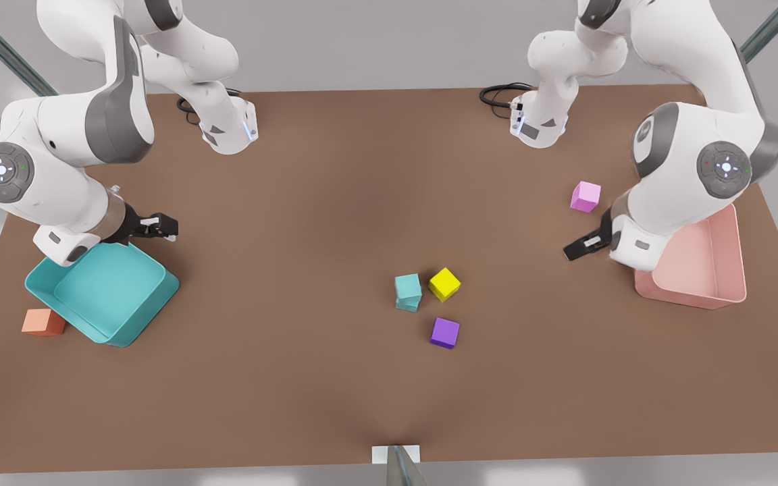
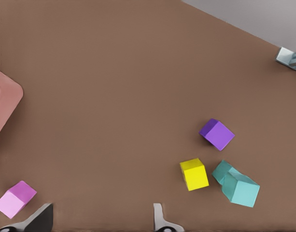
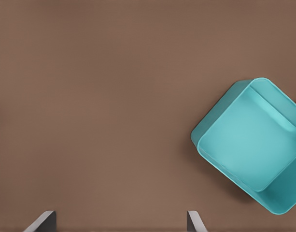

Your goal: Stack the two blue cubes on top of each other

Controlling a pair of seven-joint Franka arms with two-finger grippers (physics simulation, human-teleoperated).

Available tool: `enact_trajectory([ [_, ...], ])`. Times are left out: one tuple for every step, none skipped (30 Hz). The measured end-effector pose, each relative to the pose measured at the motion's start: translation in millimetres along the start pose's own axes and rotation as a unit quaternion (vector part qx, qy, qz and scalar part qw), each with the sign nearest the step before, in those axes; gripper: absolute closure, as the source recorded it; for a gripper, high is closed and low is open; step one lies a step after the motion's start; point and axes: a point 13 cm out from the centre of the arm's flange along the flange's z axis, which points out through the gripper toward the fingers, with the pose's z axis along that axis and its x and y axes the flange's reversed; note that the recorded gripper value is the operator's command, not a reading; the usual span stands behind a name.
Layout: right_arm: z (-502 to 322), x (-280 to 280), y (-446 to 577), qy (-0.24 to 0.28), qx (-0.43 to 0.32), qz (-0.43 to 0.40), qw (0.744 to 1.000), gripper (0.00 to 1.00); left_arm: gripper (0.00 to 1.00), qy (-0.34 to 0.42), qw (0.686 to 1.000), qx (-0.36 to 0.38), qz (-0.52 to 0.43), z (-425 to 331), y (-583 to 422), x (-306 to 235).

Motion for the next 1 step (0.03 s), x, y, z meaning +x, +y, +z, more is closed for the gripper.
enact_trajectory([
  [-0.6, 0.0, -0.1, -0.001, 0.000, 0.000, 1.000, 0.00, 0.00, 0.008, 1.000, -0.015, 0.014, -2.5, 10.7, 8.3],
])
